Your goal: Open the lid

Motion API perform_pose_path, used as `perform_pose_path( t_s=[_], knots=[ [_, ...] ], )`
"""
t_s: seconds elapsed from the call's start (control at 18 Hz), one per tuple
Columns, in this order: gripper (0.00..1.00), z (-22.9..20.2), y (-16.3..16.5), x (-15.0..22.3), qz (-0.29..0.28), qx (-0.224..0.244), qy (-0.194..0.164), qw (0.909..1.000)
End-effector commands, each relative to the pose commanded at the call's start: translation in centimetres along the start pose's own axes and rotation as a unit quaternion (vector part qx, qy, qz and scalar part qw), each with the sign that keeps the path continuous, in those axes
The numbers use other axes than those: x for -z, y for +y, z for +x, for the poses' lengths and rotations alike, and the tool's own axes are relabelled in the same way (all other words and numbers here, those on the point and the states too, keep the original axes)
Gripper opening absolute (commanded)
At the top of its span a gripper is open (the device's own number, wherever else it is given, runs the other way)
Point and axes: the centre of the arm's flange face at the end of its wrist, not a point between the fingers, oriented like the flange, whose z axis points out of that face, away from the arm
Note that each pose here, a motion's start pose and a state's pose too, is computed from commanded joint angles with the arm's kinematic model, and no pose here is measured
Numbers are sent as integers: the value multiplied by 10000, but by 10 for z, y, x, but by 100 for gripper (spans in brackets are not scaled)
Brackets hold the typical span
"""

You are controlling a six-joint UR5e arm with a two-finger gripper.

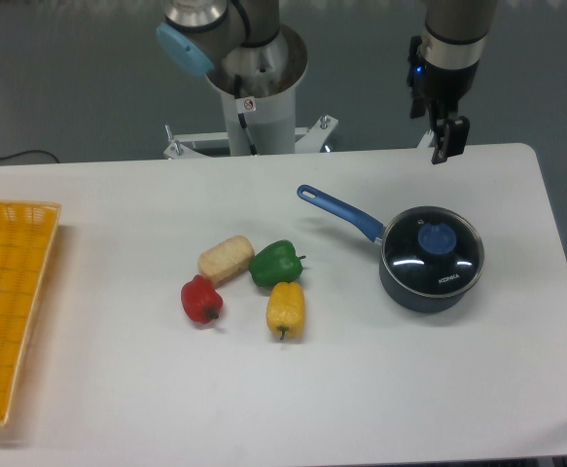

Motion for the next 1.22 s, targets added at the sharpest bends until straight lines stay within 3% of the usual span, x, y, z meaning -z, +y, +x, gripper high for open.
perform_pose_path(
  t_s=[0.56, 1.11, 1.22],
  knots=[
    [100, -3, -9, 1, -40, -77, 12, 10000],
    [100, 0, -13, -12, 95, 700, 108, 9974],
    [100, -1, -17, -21, 330, 877, 67, 9956]
  ],
)
